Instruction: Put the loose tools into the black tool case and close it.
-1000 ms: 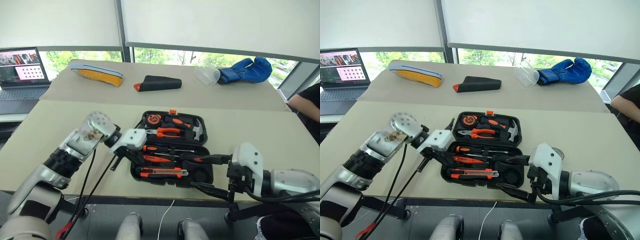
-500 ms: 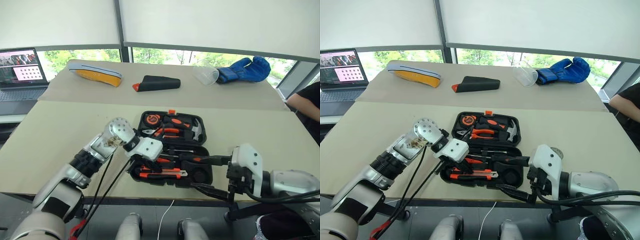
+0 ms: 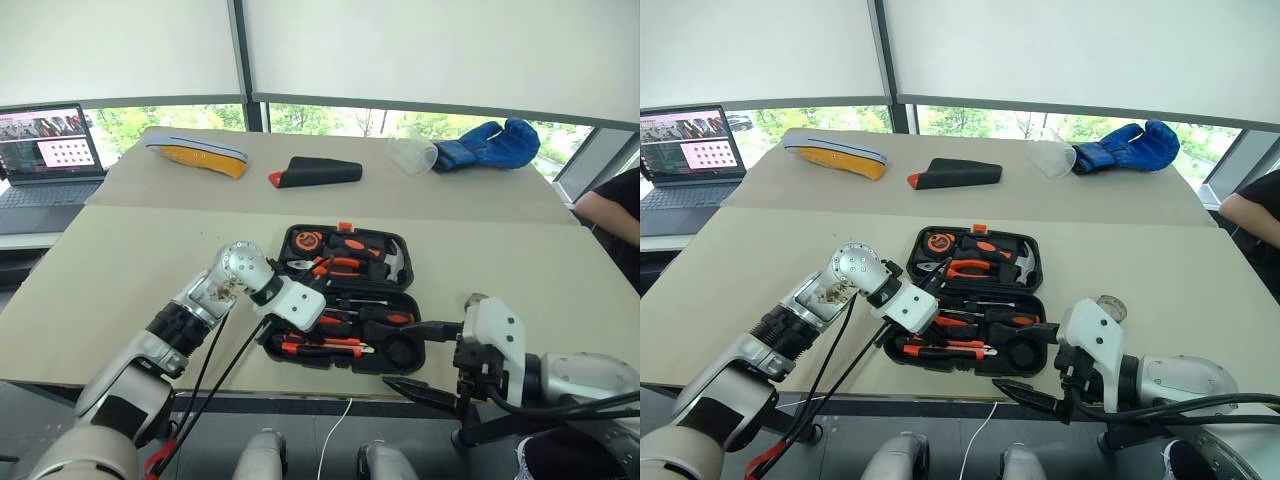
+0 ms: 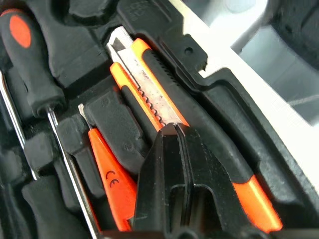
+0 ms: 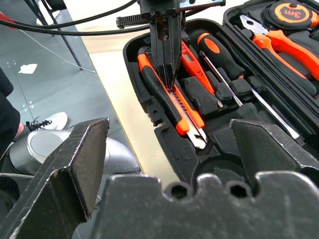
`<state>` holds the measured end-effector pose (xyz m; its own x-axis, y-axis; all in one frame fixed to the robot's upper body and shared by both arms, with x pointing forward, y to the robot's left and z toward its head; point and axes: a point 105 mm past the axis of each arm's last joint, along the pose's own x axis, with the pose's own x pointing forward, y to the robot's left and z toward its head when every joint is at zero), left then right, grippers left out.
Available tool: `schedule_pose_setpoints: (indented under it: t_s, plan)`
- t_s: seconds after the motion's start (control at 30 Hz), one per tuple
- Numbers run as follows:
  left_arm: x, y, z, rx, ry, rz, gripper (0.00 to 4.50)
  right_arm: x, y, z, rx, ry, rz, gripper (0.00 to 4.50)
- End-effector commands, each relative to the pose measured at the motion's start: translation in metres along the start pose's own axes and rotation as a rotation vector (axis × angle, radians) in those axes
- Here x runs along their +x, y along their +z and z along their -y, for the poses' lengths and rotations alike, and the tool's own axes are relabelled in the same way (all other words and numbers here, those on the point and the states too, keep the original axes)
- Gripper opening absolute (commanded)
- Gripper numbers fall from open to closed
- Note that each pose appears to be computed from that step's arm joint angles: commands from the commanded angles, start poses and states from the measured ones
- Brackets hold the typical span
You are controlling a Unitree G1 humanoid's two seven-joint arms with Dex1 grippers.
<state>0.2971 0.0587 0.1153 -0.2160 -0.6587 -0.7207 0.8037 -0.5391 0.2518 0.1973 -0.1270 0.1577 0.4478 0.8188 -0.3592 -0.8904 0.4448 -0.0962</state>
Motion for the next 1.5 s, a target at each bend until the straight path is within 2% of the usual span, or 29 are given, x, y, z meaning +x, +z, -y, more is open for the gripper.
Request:
schedule_pose_setpoints:
  t_s: [0.03, 0.2, 0.53, 0.67, 0.8, 0.93, 0.97, 1.07, 1.17, 1.27, 1.33, 1.5]
  plan:
    - [-0.016, 0.016, -0.009, 0.012, 0.042, 0.056, 0.02, -0.003, 0.009, 0.000, -0.043, -0.002, 0.020, 4.50]
    - [-0.021, 0.016, 0.005, 0.045, -0.008, 0.024, 0.02, -0.002, 0.008, 0.000, -0.044, 0.005, 0.020, 4.50]
    - [0.008, -0.014, 0.023, 0.197, -0.133, -0.133, 0.02, -0.001, 0.008, 0.001, -0.044, 0.002, 0.016, 4.50]
    - [0.009, -0.009, 0.010, 0.190, -0.075, -0.096, 0.02, -0.003, 0.006, 0.002, -0.040, -0.013, 0.008, 4.50]
    - [-0.011, 0.003, -0.004, 0.060, -0.007, 0.000, 0.02, -0.007, 0.006, 0.003, -0.032, -0.037, 0.004, 4.50]
    - [-0.045, 0.023, -0.013, -0.105, 0.053, 0.148, 0.91, -0.016, 0.003, 0.006, -0.017, -0.078, -0.020, 4.50]
    - [-0.054, 0.028, -0.015, -0.143, 0.070, 0.189, 1.33, -0.020, 0.002, 0.010, -0.004, -0.103, -0.023, 4.50]
    - [-0.076, 0.039, -0.022, -0.219, 0.128, 0.306, 2.23, -0.033, -0.004, 0.025, 0.044, -0.192, -0.045, 4.50]
    - [-0.095, 0.055, -0.024, -0.287, 0.154, 0.451, 3.42, -0.045, -0.014, 0.044, 0.069, -0.264, -0.093, 4.50]
    - [-0.097, 0.058, -0.024, -0.275, 0.185, 0.459, 4.42, -0.054, -0.029, 0.073, 0.094, -0.350, -0.157, 4.50]
    - [-0.093, 0.056, -0.022, -0.255, 0.197, 0.440, 4.42, -0.058, -0.040, 0.092, 0.113, -0.404, -0.201, 4.50]
    - [-0.094, 0.062, -0.024, -0.274, 0.218, 0.493, 4.42, -0.064, -0.074, 0.145, 0.152, -0.536, -0.303, 4.50]
